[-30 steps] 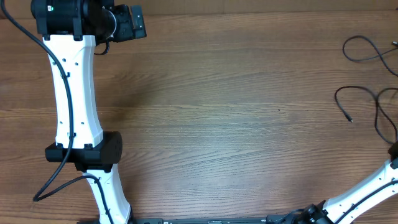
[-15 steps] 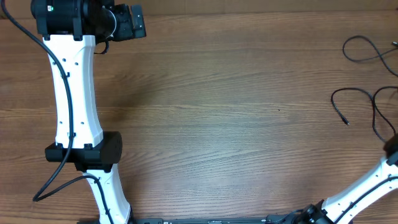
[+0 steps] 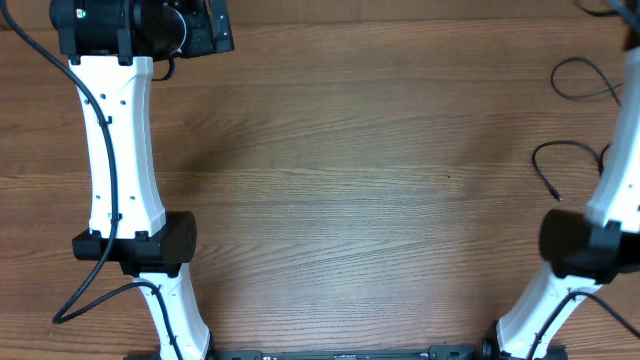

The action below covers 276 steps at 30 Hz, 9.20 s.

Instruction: Untangle cables

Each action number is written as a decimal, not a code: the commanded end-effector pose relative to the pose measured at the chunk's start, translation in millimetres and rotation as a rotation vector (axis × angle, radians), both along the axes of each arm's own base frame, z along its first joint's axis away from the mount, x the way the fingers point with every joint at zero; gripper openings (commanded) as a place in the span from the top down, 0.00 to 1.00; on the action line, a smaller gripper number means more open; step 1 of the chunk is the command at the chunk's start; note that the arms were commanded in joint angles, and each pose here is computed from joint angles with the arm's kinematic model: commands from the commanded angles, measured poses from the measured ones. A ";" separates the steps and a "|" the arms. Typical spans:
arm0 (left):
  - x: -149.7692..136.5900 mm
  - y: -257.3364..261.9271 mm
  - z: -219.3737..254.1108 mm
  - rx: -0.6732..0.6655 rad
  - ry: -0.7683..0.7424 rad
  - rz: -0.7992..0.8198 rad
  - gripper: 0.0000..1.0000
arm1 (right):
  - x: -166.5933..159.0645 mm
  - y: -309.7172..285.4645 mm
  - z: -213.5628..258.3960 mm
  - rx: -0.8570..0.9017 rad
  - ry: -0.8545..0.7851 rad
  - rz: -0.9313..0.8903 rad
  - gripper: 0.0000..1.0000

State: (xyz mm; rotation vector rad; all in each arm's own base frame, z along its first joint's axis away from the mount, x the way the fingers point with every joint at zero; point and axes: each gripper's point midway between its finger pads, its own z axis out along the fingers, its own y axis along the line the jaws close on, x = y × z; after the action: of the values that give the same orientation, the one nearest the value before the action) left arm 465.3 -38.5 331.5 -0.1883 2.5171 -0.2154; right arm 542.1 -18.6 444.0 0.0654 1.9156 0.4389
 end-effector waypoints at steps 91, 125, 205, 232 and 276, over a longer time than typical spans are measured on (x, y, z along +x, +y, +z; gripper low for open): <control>-19.2 -10.0 -13.1 0.001 0.088 -0.085 0.00 | -309.0 -60.9 -341.4 -0.211 0.070 -0.601 0.00; -6.7 -70.3 106.0 0.211 -0.442 -0.335 0.00 | -309.0 -60.9 -341.2 -0.211 0.070 -0.601 0.00; -220.3 60.1 -173.5 0.214 -0.875 0.155 0.00 | -308.9 -61.0 -341.1 -0.211 0.069 -0.601 0.00; -220.0 58.1 -173.4 0.226 -0.876 0.135 0.00 | -309.0 -60.9 -341.2 -0.211 0.070 -0.601 0.00; -220.0 58.1 -173.4 0.226 -0.876 0.135 0.00 | -301.0 5.7 -278.3 -0.368 -0.265 -0.278 0.00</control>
State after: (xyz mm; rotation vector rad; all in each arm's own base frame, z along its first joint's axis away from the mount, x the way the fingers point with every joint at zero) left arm 245.7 15.7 157.5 -0.1104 1.6423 0.0359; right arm 241.4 -14.8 164.4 0.0829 1.6737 -0.0570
